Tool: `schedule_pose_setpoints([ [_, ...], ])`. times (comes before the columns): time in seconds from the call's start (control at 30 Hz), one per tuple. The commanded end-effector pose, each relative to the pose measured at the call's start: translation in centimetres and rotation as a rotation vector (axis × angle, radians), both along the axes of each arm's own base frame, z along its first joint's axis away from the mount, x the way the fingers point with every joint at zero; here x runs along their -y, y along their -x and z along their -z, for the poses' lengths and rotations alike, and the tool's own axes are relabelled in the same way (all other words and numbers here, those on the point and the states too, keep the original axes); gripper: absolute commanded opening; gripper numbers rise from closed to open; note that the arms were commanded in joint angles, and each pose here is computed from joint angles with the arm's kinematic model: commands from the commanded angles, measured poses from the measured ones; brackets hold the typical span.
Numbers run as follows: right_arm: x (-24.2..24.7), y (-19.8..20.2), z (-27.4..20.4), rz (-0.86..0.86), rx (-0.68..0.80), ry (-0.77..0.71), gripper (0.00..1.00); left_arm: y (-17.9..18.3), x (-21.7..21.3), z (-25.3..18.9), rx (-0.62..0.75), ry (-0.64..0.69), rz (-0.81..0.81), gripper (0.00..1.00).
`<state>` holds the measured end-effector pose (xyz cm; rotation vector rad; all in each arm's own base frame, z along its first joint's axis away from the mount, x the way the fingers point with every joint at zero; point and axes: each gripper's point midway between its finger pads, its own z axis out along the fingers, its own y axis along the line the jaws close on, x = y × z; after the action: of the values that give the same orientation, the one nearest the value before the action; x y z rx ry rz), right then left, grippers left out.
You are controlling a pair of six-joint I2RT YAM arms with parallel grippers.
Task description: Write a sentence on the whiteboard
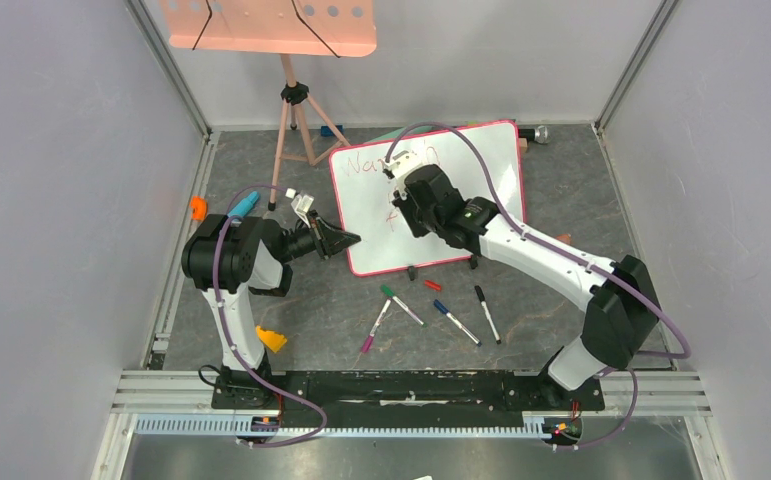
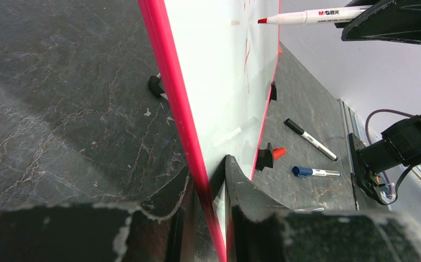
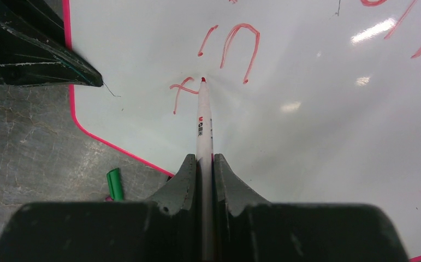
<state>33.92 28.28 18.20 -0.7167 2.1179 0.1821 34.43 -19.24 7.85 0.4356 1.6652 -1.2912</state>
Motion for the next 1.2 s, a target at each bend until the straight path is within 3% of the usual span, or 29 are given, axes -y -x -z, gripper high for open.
schedule_pose_setpoints([
  [0.0,-0.4,-0.1,-1.6,-0.020,0.029,-0.029,0.00,-3.1,-1.7,0.0,0.137,-0.060,-0.144,0.08],
  [1.17,0.3,0.7,1.2,-0.024,-0.025,0.016,0.00,-3.2,-1.8,0.1,0.131,-0.059,-0.150,0.07],
])
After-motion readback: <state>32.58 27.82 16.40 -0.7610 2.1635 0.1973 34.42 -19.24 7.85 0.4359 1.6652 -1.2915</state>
